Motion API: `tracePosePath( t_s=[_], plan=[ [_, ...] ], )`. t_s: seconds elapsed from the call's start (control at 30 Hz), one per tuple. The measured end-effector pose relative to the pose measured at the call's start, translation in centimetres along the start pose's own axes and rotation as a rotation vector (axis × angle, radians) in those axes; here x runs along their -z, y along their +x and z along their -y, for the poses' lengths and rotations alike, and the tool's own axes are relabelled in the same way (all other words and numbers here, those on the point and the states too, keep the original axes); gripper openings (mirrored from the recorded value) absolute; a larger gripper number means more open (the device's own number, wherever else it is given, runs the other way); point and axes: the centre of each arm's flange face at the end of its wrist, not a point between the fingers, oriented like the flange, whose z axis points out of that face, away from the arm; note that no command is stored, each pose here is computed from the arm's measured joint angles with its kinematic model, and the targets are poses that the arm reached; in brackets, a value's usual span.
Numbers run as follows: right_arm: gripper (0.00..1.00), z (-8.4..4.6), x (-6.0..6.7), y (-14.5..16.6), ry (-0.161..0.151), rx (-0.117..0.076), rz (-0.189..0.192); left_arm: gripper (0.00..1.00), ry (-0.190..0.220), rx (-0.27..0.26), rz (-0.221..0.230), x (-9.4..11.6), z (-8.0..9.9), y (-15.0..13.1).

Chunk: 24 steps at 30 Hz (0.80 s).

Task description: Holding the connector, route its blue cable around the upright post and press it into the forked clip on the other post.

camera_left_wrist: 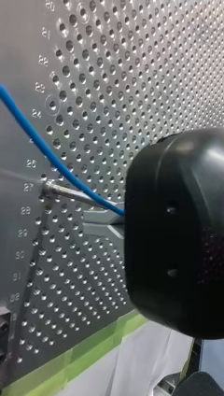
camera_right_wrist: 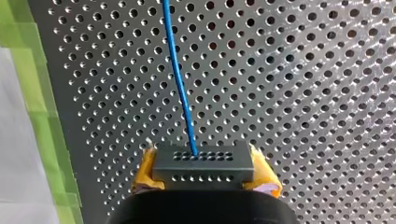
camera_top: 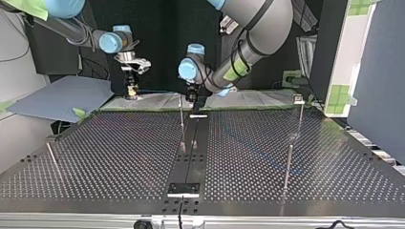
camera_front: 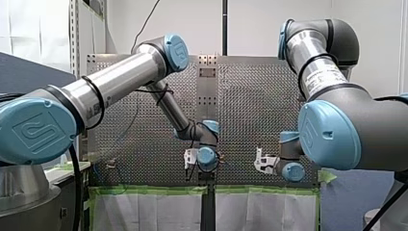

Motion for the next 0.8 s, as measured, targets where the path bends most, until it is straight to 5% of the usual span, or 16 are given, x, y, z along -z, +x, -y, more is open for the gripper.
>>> tracePosePath(
  t_s=[0.8],
  plan=[
    [0.00, -1.0, -5.1, 3.2, -0.006, 0.006, -0.008, 0.00, -0.019, -0.022, -0.065, -2.2, -1.0, -2.9]
  ],
)
